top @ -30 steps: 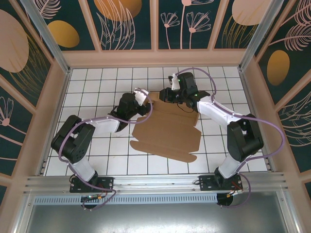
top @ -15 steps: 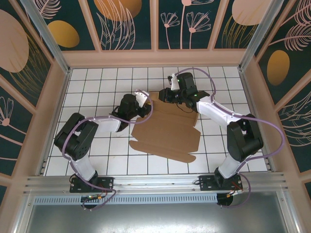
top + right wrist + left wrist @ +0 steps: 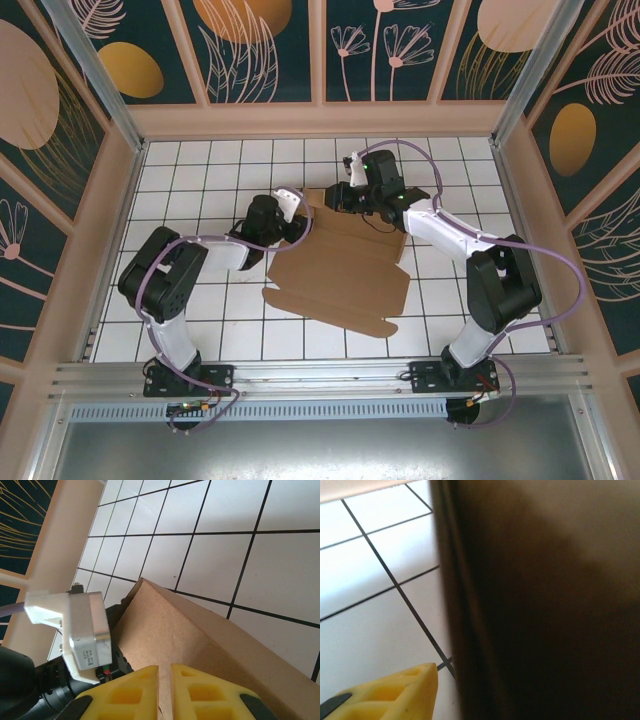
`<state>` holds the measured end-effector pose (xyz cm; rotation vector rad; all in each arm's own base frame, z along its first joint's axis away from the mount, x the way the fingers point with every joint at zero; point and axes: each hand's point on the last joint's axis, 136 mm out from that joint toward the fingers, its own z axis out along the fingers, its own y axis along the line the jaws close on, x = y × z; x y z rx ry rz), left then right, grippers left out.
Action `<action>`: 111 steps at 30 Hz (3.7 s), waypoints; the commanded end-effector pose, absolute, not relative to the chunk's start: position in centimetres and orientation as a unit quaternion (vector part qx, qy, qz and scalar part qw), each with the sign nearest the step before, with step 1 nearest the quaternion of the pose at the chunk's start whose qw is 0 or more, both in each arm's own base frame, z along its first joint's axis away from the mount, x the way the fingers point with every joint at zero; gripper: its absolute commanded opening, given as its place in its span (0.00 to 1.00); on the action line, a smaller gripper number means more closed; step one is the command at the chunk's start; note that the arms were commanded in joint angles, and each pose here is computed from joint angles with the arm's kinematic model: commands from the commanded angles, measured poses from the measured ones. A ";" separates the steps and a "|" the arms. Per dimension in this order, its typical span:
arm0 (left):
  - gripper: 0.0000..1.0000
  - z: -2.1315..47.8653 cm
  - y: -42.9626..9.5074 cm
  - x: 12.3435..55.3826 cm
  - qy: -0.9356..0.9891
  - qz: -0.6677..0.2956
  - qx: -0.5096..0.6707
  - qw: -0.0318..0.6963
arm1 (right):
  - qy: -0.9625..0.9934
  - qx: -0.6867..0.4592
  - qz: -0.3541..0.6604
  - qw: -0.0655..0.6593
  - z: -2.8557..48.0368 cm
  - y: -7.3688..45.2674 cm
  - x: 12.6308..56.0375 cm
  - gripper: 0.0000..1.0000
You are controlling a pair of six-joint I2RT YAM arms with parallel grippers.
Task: Fold the paper box
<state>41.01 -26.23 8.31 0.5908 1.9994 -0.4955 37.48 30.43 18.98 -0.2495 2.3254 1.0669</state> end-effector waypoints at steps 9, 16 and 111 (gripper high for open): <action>0.42 8.6 -26.4 42.9 0.812 -0.199 0.235 0.496 | 0.868 -0.095 0.418 0.249 18.0 31.3 36.0 0.15; 0.35 7.9 -26.8 43.3 0.806 -0.189 0.259 0.498 | 0.866 -0.098 0.426 0.241 18.0 31.7 35.9 0.15; 0.99 26.6 -17.9 35.6 0.818 -0.232 -0.014 0.527 | 0.893 -0.092 0.317 0.305 19.2 25.5 34.7 0.00</action>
